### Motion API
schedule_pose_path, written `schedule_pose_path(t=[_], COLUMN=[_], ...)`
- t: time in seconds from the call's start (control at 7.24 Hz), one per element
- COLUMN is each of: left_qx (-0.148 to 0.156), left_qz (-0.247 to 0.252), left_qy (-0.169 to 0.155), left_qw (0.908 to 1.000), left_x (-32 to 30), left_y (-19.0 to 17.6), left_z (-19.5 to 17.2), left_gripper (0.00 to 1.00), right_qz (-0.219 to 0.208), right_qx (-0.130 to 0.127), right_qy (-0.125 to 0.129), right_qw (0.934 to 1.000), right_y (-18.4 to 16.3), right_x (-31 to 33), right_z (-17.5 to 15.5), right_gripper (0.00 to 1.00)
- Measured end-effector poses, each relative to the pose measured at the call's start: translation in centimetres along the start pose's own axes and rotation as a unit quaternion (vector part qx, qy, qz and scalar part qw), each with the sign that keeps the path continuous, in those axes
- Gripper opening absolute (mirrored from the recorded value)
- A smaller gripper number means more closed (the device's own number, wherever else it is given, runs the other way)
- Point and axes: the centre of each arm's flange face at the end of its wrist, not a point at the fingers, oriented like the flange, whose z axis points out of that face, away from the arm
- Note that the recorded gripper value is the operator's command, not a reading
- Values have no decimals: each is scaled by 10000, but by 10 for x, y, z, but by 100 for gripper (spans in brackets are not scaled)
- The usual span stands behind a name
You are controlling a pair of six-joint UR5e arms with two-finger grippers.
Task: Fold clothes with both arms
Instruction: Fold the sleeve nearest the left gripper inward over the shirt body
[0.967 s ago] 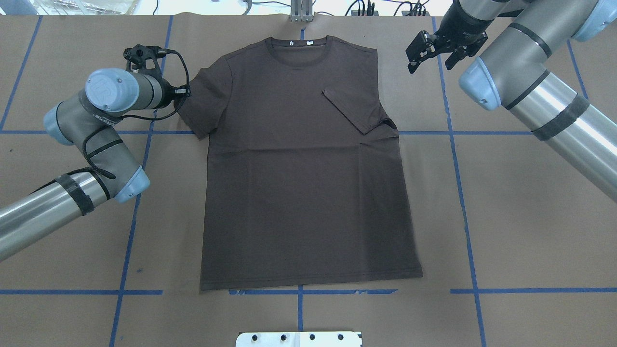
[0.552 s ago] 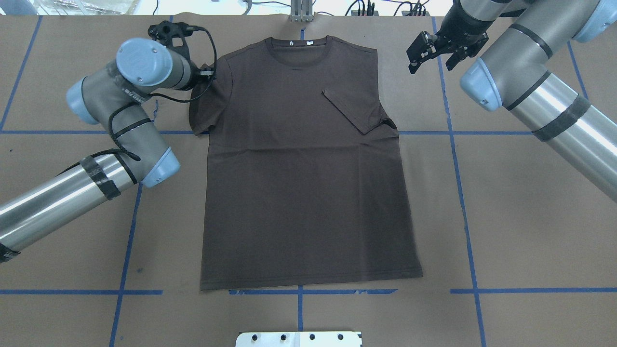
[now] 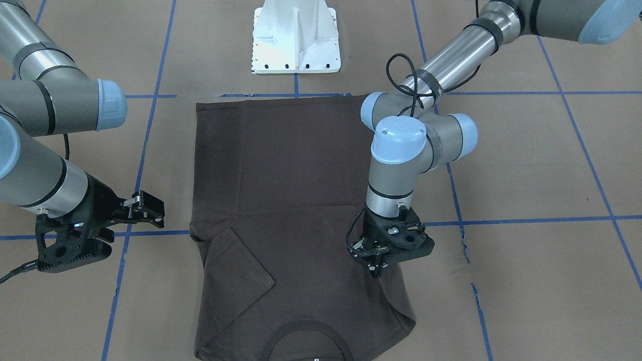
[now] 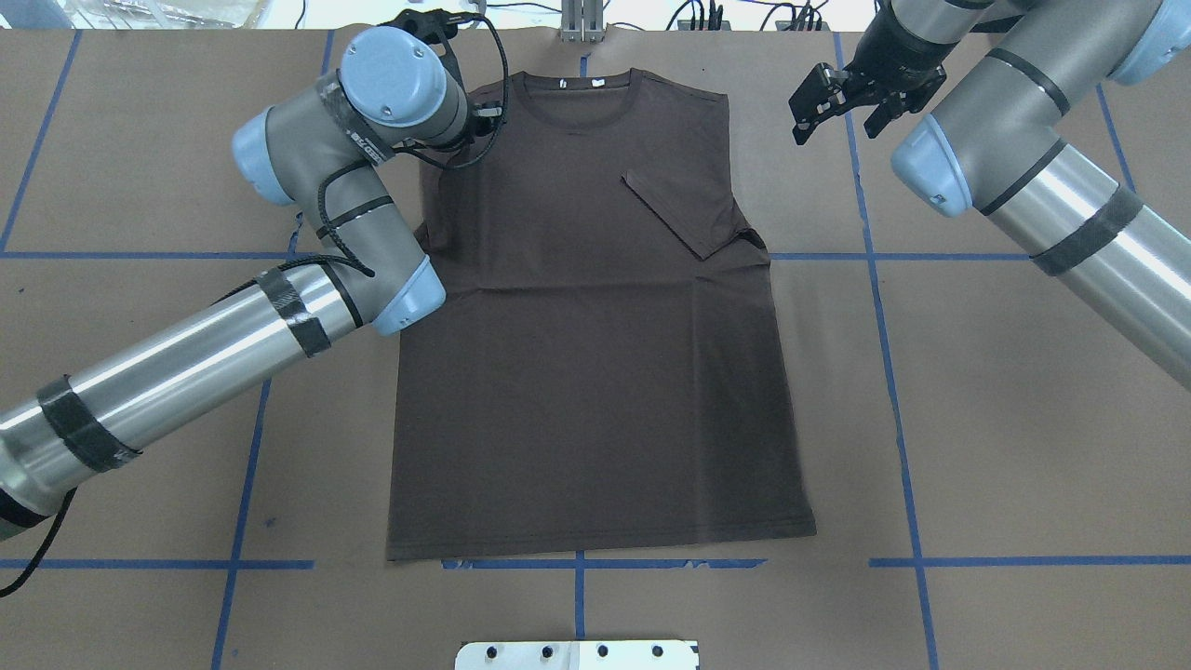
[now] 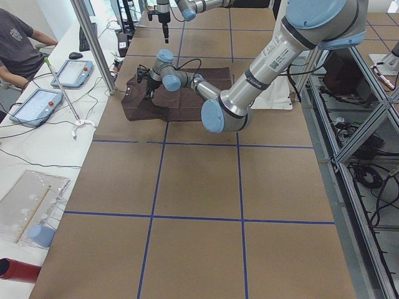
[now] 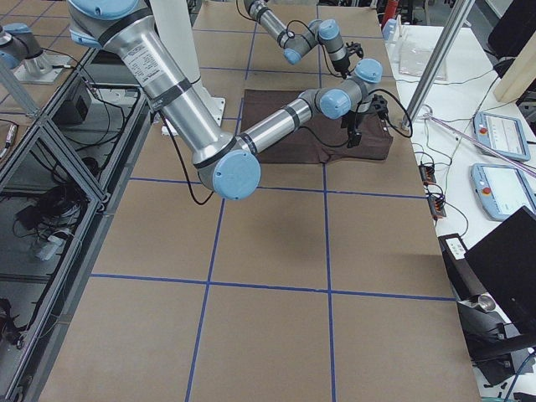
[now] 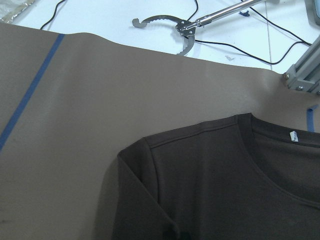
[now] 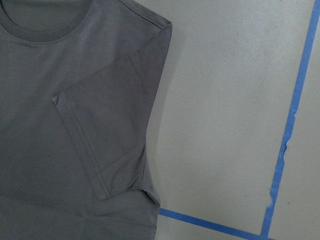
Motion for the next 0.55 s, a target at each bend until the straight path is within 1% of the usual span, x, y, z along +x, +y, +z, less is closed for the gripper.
schedule_pose_path(t=[0.14,0.28,0.41,0.55], left_qx=[-19,-21,-15,-2], left_qz=[-30,-37,-37,-23], left_qy=[80,146,209,276], left_qw=[10000,9999,9998,9996], left_x=[6,10,14,17], left_y=[6,9,9,9], left_z=[11,14,13,12], left_gripper=[0,0,89,100], right_qz=[4,8,9,4], right_qx=[-3,-7,-8,-2], right_qy=[3,6,6,3], right_qw=[10000,10000,10000,10000], right_y=[0,0,0,0], right_x=[1,1,1,1], right_z=[1,1,1,1], right_gripper=[100,100,100,100])
